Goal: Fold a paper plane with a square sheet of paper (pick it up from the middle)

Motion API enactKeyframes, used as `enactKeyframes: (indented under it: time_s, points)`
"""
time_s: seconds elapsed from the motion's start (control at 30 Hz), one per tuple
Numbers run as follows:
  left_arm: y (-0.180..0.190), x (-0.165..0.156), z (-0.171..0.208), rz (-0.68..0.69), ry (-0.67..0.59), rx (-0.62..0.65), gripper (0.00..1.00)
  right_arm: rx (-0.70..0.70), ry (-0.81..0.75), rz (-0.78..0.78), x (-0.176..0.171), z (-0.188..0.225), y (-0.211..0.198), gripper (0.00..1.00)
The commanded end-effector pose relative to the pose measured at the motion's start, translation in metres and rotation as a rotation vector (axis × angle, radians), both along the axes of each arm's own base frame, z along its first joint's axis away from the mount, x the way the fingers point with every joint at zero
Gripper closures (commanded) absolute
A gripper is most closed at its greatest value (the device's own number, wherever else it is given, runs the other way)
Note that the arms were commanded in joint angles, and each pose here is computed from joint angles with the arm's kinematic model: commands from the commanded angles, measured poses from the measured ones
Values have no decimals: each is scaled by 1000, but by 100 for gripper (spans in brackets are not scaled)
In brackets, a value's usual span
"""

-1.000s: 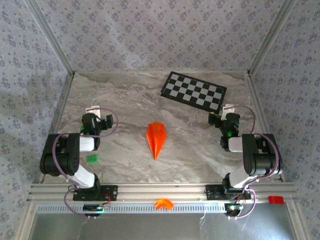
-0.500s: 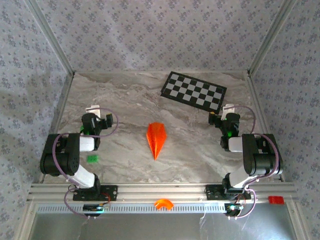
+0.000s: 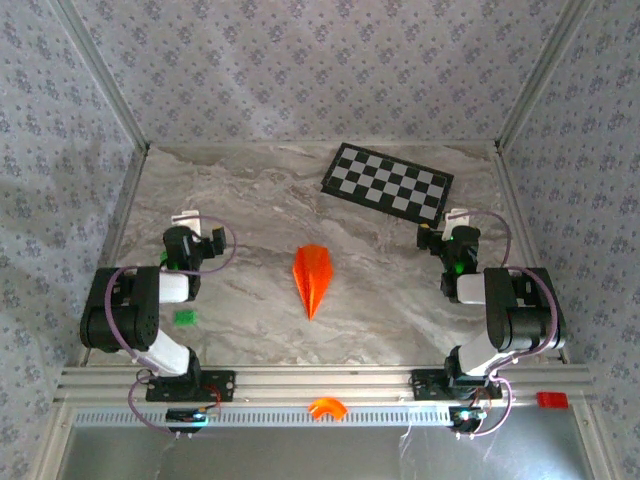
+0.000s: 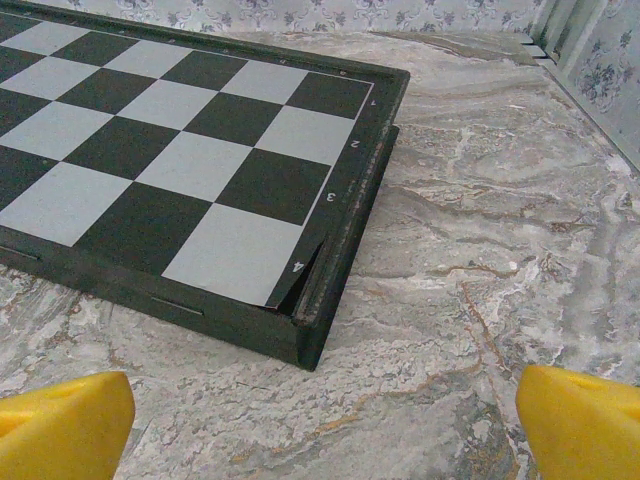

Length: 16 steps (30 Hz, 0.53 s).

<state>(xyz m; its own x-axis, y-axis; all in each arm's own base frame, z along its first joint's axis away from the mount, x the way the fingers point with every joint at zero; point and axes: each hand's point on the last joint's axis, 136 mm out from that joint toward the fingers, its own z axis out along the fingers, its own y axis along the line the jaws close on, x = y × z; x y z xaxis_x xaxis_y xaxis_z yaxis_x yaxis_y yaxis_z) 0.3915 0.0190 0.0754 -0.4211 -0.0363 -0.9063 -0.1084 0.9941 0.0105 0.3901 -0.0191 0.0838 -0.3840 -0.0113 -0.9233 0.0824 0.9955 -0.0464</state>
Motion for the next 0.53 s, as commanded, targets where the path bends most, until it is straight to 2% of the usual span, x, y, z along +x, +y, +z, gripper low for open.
enactKeyframes:
  time_s: [0.0, 0.5]
  points:
    - [0, 5, 13, 6, -45, 2, 0, -5, -8, -5, 1, 1, -2, 0]
    - [0, 6, 13, 5, -45, 2, 0, -5, -8, -3, 1, 1, -2, 0]
